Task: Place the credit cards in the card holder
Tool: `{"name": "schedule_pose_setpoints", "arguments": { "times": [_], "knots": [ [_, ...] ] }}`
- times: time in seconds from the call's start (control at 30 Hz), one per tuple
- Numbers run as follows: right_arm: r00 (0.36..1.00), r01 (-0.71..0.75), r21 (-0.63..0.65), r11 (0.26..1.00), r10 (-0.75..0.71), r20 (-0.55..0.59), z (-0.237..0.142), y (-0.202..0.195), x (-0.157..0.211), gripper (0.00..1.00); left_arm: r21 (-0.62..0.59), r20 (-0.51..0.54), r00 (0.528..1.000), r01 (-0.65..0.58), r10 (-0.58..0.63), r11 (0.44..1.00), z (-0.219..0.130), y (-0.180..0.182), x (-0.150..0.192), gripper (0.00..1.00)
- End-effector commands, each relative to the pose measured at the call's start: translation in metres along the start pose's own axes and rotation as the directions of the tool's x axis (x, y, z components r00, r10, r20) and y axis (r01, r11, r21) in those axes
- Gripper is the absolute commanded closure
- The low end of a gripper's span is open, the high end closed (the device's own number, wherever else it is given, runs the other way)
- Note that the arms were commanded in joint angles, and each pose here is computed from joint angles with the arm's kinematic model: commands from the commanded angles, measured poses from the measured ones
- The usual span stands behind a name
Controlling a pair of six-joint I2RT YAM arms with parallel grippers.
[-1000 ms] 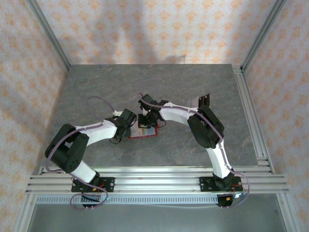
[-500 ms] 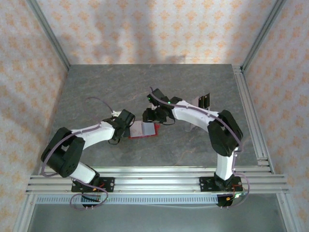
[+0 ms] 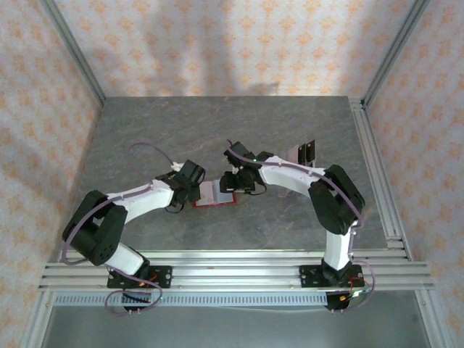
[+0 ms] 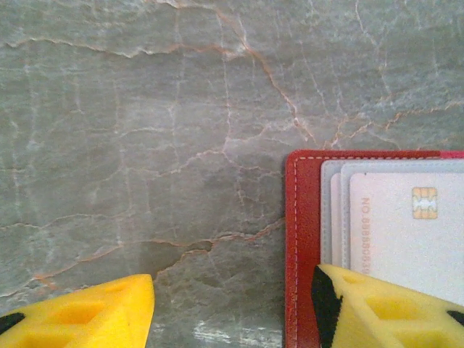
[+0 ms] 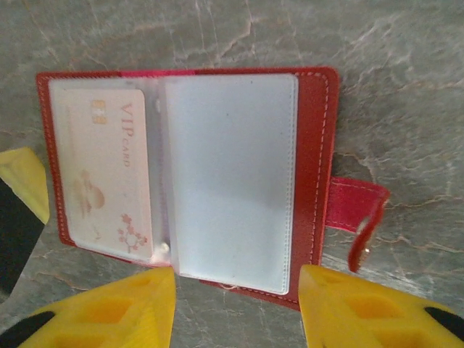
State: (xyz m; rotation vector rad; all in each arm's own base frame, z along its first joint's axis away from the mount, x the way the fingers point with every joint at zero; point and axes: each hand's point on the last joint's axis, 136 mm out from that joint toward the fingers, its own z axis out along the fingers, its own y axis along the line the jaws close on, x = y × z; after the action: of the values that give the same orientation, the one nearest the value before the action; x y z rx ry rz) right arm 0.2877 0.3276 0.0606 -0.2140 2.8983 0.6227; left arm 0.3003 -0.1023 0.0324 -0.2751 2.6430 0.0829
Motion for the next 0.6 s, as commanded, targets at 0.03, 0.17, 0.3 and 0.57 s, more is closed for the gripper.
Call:
{"name": "schedule_pose_setpoints", "arguments": {
  "times": [0.03,0.17,0.3,0.57],
  "knots": [
    [0.999,0.003,0.004,1.0,-0.003,-0.036,0.013,0.003,0.008,0.52,-0.019,0.001,1.0,-0.01,0.01,1.0,0.006,0.0,0.003,0.39],
    [0.999,0.003,0.002,1.0,-0.003,-0.045,0.02,0.004,0.009,0.52,-0.03,-0.005,1.0,-0.012,0.011,0.999,0.01,0.002,0.008,0.39],
    [0.999,0.0,-0.003,1.0,0.0,-0.047,0.024,0.005,0.008,0.52,-0.032,-0.004,1.0,-0.016,0.016,0.999,0.01,0.002,0.009,0.39],
    [0.998,-0.007,-0.015,1.0,0.006,-0.057,0.029,0.009,0.008,0.52,-0.034,-0.01,1.0,-0.019,0.019,0.999,0.013,0.003,0.012,0.39]
  ]
}}
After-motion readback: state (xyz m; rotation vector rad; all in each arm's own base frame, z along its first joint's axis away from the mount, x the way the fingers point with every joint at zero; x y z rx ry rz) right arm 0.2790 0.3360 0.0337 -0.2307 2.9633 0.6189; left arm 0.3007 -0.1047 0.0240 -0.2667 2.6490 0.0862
